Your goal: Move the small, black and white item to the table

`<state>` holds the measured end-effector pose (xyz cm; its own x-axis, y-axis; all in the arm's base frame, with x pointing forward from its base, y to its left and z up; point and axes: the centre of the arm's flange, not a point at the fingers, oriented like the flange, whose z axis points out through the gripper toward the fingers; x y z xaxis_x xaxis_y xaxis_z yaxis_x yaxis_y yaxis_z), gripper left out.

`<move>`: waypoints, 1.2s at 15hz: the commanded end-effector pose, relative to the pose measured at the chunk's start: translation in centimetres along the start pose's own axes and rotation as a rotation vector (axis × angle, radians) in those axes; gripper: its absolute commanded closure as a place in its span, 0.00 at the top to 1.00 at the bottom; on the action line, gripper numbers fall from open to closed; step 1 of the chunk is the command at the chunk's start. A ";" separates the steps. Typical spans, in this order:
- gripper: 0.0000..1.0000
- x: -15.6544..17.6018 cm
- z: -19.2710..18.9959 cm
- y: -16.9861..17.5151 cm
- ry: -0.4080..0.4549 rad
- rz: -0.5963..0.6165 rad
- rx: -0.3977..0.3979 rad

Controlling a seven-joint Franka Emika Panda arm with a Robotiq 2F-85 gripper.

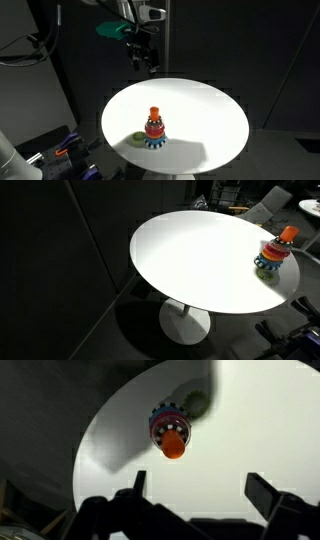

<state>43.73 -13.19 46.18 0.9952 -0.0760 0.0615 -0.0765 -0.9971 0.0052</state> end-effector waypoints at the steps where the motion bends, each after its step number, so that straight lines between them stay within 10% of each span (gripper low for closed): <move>1: 1.00 0.8 3.1 -0.2 0.010 0.052 -0.018; 18: 1.00 -0.3 12.9 0.3 -0.005 0.109 -0.032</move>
<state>44.25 -13.57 33.27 0.9811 -0.1845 0.0583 -0.1865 -0.9820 0.0307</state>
